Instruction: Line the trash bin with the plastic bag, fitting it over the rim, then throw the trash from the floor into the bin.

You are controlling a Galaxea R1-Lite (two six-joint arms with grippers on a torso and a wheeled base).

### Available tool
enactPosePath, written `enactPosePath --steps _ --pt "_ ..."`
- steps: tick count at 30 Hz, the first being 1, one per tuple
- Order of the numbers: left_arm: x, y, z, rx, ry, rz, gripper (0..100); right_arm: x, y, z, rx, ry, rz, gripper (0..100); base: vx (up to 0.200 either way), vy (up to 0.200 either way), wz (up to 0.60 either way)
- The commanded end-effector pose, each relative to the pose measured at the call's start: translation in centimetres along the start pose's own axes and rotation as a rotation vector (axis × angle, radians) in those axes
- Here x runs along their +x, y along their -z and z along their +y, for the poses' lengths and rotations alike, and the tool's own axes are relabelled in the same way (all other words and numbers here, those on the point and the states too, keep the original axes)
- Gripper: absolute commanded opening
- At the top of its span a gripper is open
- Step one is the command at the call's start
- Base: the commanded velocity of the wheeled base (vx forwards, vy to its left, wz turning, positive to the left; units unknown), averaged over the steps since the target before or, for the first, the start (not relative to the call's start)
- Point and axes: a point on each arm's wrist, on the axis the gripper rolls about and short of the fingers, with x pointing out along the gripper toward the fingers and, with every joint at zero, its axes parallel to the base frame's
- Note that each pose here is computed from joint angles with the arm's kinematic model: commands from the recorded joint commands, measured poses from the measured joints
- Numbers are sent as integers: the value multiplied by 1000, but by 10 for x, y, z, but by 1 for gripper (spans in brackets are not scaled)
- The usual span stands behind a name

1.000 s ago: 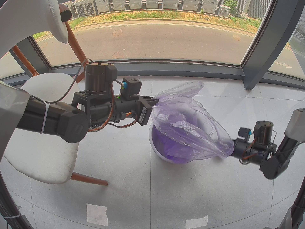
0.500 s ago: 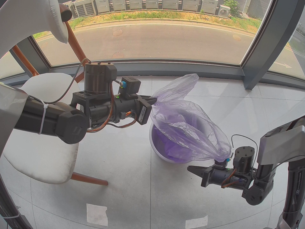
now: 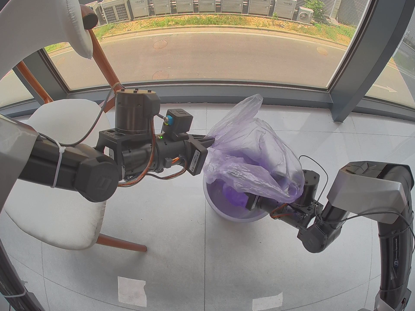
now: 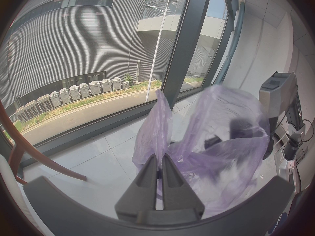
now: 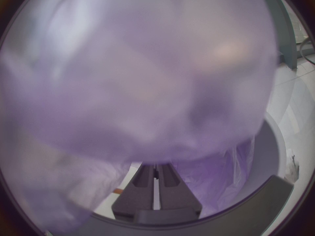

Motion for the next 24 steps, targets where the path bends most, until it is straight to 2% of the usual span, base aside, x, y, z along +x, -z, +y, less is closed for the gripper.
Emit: enactPosePath --steps 1,5,11,16,17,19,21,22,24 --pt "-2 6 -5 5 4 -4 0 19 -19 -8 -29 39 -55 0 0 0 0" --pt "-1 7 -5 4 -8 -2 0 28 -25 -16 -45 79 -80 0 0 0 0" --pt "2 10 -7 0 -33 13 0 16 -12 3 -32 75 9 0 0 0 0" --pt "4 13 -4 -2 -72 30 0 -30 -5 35 -19 56 116 0 0 0 0" --pt "4 13 -4 -2 -74 31 0 -31 -5 35 -19 55 118 0 0 0 0" --pt "4 14 -2 -3 -94 38 0 -57 6 45 -14 59 195 0 0 0 0" --pt "4 14 -2 -3 -94 38 0 -57 6 45 -14 59 195 0 0 0 0" --pt "8 20 -2 -6 -110 57 0 -91 20 57 -17 54 282 0 0 0 0" --pt "10 21 -2 -5 -120 55 0 -105 20 64 -22 34 282 0 0 0 0"
